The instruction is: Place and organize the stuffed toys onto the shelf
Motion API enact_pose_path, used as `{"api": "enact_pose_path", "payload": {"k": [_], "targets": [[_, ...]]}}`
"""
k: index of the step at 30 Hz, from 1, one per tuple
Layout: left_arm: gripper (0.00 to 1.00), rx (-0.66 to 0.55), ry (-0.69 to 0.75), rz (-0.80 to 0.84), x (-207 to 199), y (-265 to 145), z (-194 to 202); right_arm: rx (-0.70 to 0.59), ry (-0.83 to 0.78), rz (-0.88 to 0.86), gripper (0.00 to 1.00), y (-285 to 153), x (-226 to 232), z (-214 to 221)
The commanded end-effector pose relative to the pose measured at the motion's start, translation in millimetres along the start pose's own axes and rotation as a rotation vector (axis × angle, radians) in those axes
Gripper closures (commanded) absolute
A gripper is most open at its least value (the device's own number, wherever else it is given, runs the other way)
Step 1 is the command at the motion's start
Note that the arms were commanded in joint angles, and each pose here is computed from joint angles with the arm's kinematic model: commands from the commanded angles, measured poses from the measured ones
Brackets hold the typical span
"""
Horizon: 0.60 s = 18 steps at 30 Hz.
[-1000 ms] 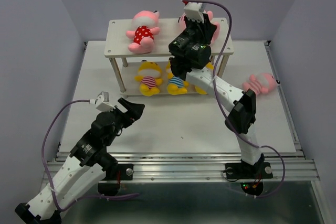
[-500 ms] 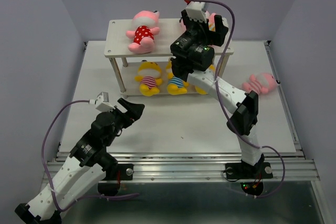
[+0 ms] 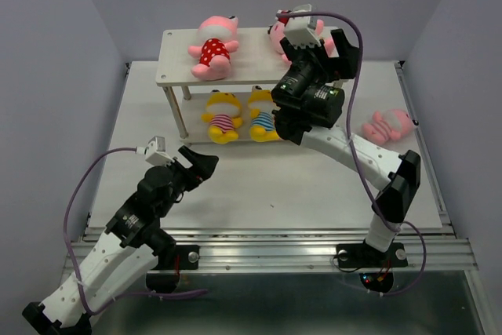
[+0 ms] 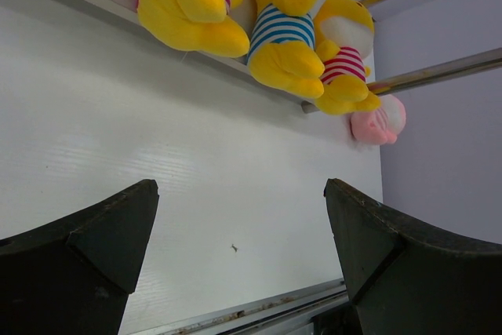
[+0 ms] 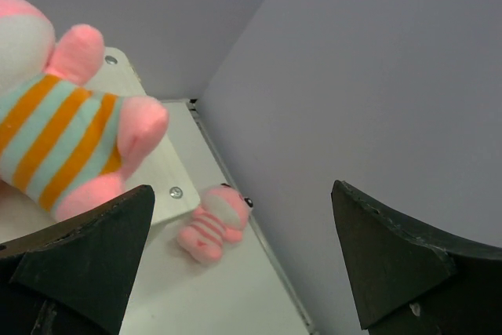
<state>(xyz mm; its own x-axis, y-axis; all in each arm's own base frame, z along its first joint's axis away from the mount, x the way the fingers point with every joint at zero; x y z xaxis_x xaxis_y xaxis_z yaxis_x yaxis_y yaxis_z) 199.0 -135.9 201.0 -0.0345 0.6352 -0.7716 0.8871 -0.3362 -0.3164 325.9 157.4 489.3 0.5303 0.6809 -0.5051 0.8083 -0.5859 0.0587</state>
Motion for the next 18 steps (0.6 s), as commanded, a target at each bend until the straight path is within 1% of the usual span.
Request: {"api": "enact_pose_path", "payload": {"k": [1, 2, 3, 4, 5, 6, 7, 8, 9, 10, 11, 12, 13, 14, 15, 16, 18], "targets": [[0.01, -0.013, 0.017, 0.066, -18.5, -0.2, -6.6, 0.073, 0.275, -0.034, 0.0, -6.5, -48.6, 29.9], [0.01, -0.008, 0.019, 0.073, -20.2, 0.1, -6.1, 0.021, 0.118, -0.006, 0.0, -4.0, -55.1, 26.9], [0.01, -0.007, 0.019, 0.076, -21.0, 0.5, -5.8, -0.02, 0.077, 0.015, 0.0, -2.8, -57.6, 29.3], [0.01, -0.007, 0.019, 0.076, -21.3, 1.1, -5.8, -0.071, -0.084, 0.02, 0.0, -1.7, -52.1, 26.6], [0.01, -0.001, 0.019, 0.076, -21.8, 2.0, -4.9, -0.161, -0.111, 0.038, 0.0, 0.2, -68.1, 17.9], [0.01, 0.002, 0.021, 0.077, -22.4, 2.7, -4.4, -0.193, -0.08, 0.001, 0.0, 0.0, -51.1, 21.6], [0.01, 0.004, 0.023, 0.076, -22.6, 3.0, -4.2, -0.218, -0.301, -0.073, 0.0, -0.5, -30.1, 20.1], [0.01, 0.009, 0.023, 0.074, -22.2, 3.4, -3.2, -0.284, -0.338, -0.151, 0.0, -1.6, -19.7, 12.1], [0.01, 0.014, 0.024, 0.075, -22.4, 3.4, -2.3, -0.382, -0.303, -0.36, 0.0, -10.3, -5.4, 0.2], [0.01, 0.012, 0.022, 0.079, -23.1, 2.9, -2.9, -0.345, -0.264, -0.405, 0.0, -11.9, -15.2, 4.8], [0.01, 0.013, 0.022, 0.083, -23.8, 2.3, -2.9, -0.469, -0.219, -0.59, 0.0, -29.1, -2.2, -11.9], [0.01, 0.009, 0.023, 0.088, -24.6, 1.5, -3.7, -0.516, -0.119, -0.714, 0.0, -43.9, -12.3, -19.1], [0.01, 0.007, 0.027, 0.092, -25.1, 1.0, -4.3, -0.563, -0.134, -0.832, 0.0, -58.8, -18.0, -18.3], [0.01, 0.006, 0.029, 0.104, -27.0, -0.8, -4.8, -0.69, -0.112, -1.001, 0.0, -87.6, -12.4, -26.2], [0.01, 0.003, 0.038, 0.115, -29.3, -1.9, -6.2, -0.738, -0.094, -1.057, 0.0, -98.7, -26.1, -23.4], [0.01, 0.0, 0.041, 0.122, -31.1, -2.9, -7.4, -0.781, -0.081, -1.128, 0.0, -111.9, -26.8, -24.8], [0.01, -0.001, 0.054, 0.135, -34.5, -4.4, -8.8, -0.764, -0.079, -1.159, 0.0, -115.1, -28.6, -21.0]]}}
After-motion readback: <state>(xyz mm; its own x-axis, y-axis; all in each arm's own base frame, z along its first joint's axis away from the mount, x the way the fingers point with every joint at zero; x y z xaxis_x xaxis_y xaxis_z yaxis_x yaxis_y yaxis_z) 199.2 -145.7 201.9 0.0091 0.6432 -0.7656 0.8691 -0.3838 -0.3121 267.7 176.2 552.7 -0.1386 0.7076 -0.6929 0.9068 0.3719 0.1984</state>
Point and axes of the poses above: each gripper's point midway between its finger pads, its own y axis out along the fingers, its own x axis along the line the jaws close on, z = x × y, the point moved 1 cm from there along -y, back along the fingers, and after that the axes turned 3 degrees about -y, right-handed, at the moved point
